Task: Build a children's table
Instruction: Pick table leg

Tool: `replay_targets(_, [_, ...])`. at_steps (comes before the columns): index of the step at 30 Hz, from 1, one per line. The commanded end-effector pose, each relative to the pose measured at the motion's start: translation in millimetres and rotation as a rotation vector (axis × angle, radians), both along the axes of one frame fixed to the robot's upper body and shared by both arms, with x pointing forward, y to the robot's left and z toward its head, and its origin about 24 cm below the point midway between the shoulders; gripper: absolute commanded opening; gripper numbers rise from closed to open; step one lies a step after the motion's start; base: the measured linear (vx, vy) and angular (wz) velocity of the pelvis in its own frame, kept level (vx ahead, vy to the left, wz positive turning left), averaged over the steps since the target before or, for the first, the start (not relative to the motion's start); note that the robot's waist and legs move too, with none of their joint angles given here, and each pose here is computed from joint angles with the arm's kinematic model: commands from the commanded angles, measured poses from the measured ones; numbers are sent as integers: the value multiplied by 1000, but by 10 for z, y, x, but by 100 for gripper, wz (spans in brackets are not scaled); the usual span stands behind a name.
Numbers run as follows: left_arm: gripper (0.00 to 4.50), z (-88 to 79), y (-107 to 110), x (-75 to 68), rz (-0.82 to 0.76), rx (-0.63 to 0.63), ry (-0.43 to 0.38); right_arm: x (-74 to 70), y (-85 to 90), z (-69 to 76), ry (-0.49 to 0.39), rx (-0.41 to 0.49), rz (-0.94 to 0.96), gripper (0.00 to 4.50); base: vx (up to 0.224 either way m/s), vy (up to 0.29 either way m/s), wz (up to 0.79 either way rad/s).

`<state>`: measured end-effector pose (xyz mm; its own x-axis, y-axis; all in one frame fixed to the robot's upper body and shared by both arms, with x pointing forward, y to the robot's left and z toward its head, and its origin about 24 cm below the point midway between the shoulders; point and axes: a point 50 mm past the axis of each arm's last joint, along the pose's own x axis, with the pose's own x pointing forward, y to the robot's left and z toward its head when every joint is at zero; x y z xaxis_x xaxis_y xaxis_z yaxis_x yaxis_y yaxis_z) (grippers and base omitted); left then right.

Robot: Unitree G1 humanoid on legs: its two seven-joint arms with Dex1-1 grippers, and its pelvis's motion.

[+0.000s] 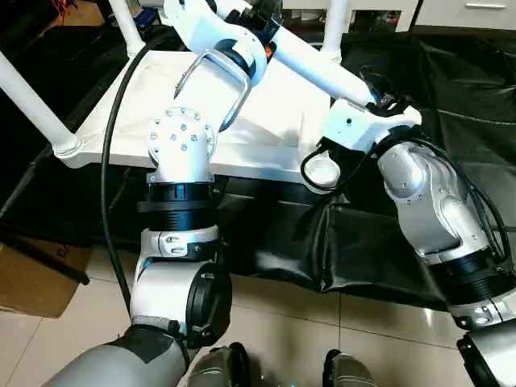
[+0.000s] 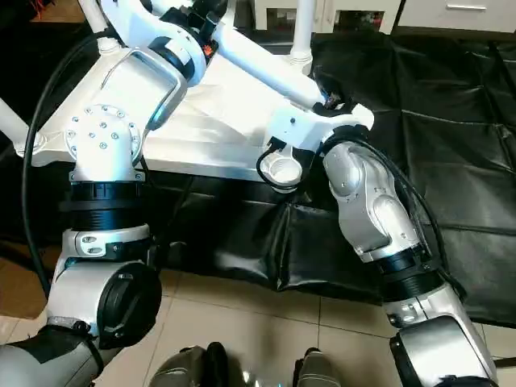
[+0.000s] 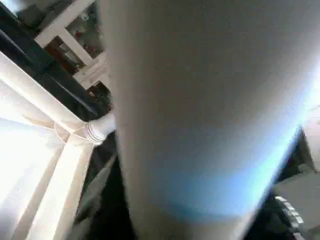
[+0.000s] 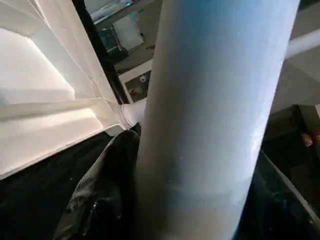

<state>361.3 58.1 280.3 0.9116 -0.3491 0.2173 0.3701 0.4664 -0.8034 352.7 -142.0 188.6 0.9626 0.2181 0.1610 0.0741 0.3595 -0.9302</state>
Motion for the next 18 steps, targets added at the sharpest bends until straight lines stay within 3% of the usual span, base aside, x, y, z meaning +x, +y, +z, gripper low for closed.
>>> replay_targets(1, [245,39,-125,-118,-79,-41,-64,22,-54,-61,44,2,-21,207,0,0,0])
replay_targets(4, [271,32,-211,-249,-234,18,-141,40,-148,-4,30,69,-46,205,0,0,0])
replay_targets(9, [277,-78,-289,-407,-397,98,-182,71,-262,44,45,193,-73,196,0,0,0])
replay_targets(11, [277,-127,-302,-463,-421,120,-192,88,-319,64,71,308,-85,194,0,0,0])
replay_targets(13, [277,-153,-297,-479,-422,136,-202,93,-345,89,67,330,-91,189,0,0,0])
replay_targets(14, [277,-229,-267,-518,-425,158,-218,93,-410,150,61,417,-96,189,0,0,0])
replay_targets(18, [277,-309,-210,-567,-441,172,-244,83,-473,218,55,494,-81,186,0,0,0])
